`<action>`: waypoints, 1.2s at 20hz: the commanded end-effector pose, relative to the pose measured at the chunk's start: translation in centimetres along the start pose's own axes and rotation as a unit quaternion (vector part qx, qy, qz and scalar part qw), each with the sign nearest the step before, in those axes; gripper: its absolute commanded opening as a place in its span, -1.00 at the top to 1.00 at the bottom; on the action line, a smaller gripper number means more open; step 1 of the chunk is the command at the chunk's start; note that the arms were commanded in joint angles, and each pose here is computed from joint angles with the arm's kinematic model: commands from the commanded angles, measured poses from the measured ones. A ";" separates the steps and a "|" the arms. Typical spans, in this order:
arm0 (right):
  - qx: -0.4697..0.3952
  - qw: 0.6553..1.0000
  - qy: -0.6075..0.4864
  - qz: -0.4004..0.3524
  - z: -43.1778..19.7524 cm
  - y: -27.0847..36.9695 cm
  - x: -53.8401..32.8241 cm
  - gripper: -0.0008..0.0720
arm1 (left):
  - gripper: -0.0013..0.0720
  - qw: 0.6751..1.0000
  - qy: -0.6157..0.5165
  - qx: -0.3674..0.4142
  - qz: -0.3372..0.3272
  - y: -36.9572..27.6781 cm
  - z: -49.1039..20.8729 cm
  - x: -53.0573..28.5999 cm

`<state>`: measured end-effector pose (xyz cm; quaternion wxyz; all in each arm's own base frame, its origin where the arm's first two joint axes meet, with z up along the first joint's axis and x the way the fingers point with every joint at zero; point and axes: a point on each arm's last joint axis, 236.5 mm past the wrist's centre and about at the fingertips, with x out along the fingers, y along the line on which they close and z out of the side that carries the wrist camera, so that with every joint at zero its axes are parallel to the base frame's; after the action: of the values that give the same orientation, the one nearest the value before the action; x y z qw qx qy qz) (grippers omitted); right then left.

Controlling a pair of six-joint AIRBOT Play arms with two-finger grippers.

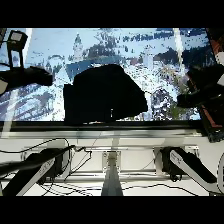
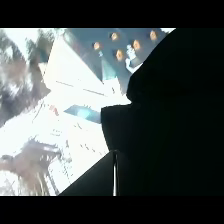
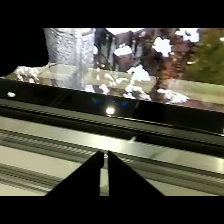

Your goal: Fold the clothes and pants, and hang the long-sleeved shirts on hangers.

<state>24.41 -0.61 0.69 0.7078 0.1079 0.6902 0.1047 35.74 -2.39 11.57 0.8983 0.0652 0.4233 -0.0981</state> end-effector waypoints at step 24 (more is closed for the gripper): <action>0.061 0.972 0.013 0.225 4.0 7.4 16.0 0.89 | -0.32 0.896 0.292 -0.287 -0.172 -3.5 -25.0 6.4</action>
<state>28.47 11.27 -12.11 0.6345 0.3206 0.6723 0.2063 20.41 -1.31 -8.38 0.6813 -0.2341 0.6845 -0.1114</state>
